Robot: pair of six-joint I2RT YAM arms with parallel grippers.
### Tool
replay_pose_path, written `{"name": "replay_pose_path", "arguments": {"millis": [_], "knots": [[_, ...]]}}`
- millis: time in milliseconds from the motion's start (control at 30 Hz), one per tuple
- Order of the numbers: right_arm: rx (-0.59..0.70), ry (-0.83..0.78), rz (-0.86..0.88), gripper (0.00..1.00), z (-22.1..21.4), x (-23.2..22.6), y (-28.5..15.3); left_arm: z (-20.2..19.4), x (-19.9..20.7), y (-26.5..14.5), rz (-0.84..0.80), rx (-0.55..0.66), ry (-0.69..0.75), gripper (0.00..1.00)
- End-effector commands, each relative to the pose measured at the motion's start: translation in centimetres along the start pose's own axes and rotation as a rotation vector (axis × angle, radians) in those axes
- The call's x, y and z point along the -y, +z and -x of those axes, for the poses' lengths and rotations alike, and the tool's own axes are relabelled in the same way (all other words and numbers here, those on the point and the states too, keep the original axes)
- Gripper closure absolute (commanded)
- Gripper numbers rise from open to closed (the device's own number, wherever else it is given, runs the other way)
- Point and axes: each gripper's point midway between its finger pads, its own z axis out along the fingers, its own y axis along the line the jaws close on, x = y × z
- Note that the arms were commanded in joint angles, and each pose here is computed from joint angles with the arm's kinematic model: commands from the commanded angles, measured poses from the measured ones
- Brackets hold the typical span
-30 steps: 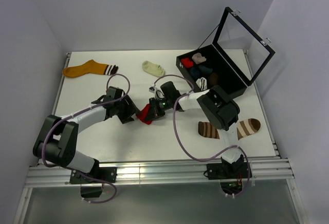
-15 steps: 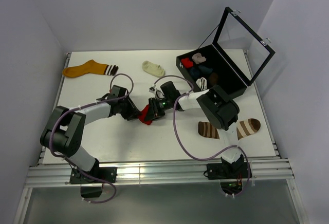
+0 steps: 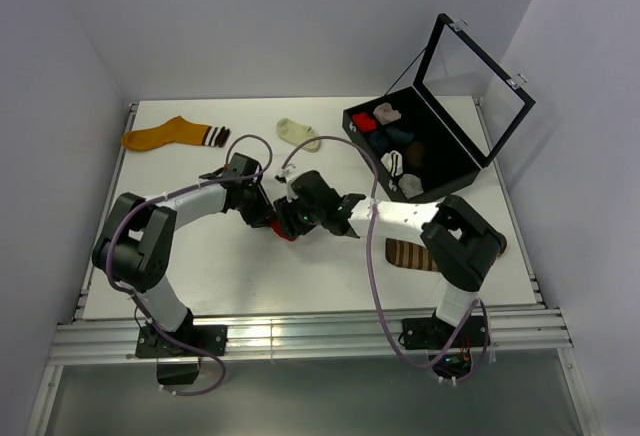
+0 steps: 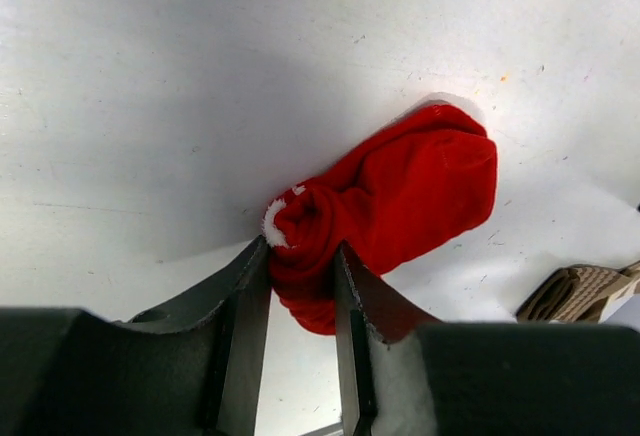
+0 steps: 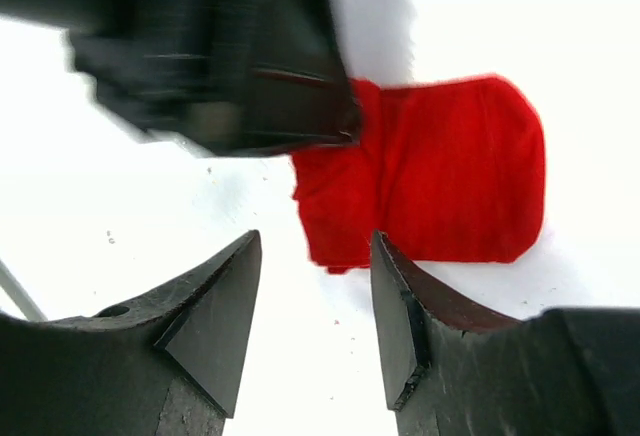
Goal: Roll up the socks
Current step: Roll the sock at the center of the board.
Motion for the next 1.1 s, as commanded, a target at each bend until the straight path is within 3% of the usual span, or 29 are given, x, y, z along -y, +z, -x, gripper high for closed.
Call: {"name": "replay_pose_path", "arguments": {"millis": [0,233,467,567,667,700,767,900,1067], "knots": [[0.119,-0.188,-0.207,0.45,2.4,0.9,-1.5,-0.1,-1.4,0.2,0.098,-0.014,0.047,0.66],[0.096,-0.352,-0.301,0.45,1.0,-0.4,0.0,-0.3,-1.0,0.6,0.102,-0.046,0.048,0.66],[0.065,-0.408,-0.334,0.48,-1.2,0.0,2.7,-0.5,-0.9,0.7,0.097,-0.063,0.059,0.66],[0.034,-0.413,-0.319,0.56,-2.2,0.0,3.6,-0.8,-0.7,0.8,0.082,-0.083,0.063,0.64],[0.021,-0.406,-0.309,0.77,-3.0,0.2,3.7,-0.7,-0.4,0.4,0.067,-0.075,0.058,0.61],[0.016,-0.398,-0.299,0.90,-3.2,0.2,3.6,-0.5,-0.3,0.2,0.066,-0.063,0.057,0.59],[0.006,-0.366,-0.265,0.98,-3.5,0.2,3.4,0.2,0.1,-0.5,0.050,-0.036,0.039,0.52],[-0.015,-0.272,-0.160,1.00,-3.6,0.0,2.8,1.8,0.5,-1.9,0.001,0.017,-0.007,0.37],[-0.055,-0.118,0.075,1.00,-3.3,-1.4,2.2,4.3,0.9,-4.3,-0.088,0.112,-0.071,0.31]]}}
